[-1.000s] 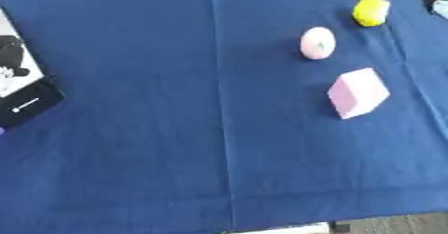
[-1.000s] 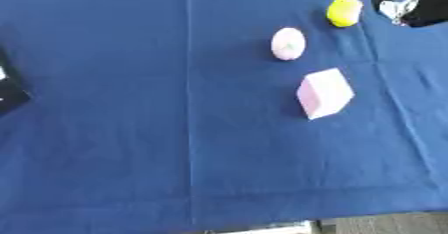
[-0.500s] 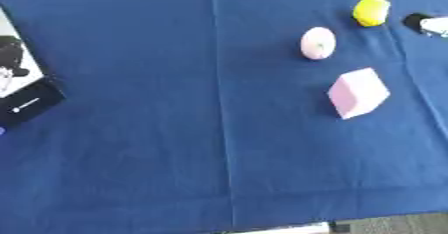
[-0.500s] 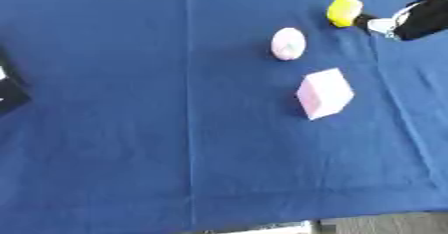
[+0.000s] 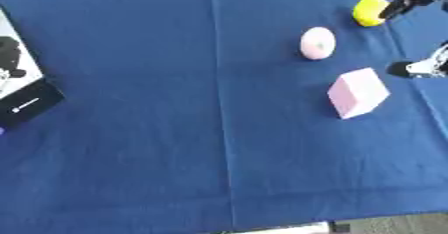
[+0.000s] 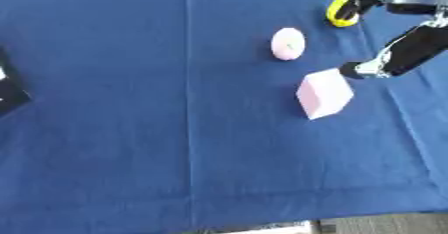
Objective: Pick up the objects with one hand, pass them to the other hand, and then place them into the box on the other side of the table.
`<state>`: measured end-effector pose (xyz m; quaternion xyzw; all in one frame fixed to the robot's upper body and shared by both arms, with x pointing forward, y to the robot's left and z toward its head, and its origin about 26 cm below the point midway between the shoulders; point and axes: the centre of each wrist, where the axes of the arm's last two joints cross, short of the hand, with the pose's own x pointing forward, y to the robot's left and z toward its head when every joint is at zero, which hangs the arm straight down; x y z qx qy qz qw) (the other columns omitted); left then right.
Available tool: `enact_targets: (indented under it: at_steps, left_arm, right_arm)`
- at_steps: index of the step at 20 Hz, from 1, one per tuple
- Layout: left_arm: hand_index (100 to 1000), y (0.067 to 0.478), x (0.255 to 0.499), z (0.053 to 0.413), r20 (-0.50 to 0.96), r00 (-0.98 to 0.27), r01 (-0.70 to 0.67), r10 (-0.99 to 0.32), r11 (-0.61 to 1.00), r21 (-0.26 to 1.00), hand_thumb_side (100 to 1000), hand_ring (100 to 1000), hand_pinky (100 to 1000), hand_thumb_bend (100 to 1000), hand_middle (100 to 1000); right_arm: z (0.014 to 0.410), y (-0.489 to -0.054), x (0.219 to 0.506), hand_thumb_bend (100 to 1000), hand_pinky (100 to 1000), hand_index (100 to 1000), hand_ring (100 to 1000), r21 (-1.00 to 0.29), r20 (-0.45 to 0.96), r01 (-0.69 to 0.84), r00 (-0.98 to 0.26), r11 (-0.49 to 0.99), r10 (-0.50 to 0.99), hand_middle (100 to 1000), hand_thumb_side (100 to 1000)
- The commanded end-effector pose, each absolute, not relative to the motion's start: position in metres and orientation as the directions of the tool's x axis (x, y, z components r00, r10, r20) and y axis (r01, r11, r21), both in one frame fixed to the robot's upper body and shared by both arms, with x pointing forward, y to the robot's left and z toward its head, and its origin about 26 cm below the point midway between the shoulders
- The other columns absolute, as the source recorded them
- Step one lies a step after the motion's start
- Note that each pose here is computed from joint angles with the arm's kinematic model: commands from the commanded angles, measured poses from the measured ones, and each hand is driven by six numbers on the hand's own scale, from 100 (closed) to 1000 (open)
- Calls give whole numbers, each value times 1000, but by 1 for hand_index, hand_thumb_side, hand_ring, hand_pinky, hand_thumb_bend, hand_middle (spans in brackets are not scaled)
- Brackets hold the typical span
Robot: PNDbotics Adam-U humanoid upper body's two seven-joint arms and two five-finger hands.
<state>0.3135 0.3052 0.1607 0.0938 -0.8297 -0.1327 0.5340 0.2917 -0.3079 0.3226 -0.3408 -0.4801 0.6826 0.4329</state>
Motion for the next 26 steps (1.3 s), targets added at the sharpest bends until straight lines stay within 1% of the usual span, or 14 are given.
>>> enact_targets:
  at_steps: [1,11,19,26]
  left_arm:
    - [759,308,313,171,841,-436,-21,-321,938,347,554,816,718,441,731]
    - [759,307,313,171,842,-435,-14,-319,937,348,554,816,718,440,732]
    - [759,308,313,170,843,-431,-14,-322,936,350,554,816,718,440,731]
    - [759,307,313,170,845,-430,-9,-319,937,349,555,816,719,439,731]
  right_arm:
    - [327,-310,294,444,942,897,902,-942,-88,-270,-379,-201,921,827,415]
    - [309,-311,313,471,947,910,912,-912,-95,-335,-386,-235,918,836,397]
    - [305,-316,321,473,952,918,917,-901,-87,-364,-381,-236,920,841,393]
    - [298,-318,328,492,959,930,927,-882,-94,-395,-386,-256,918,853,361]
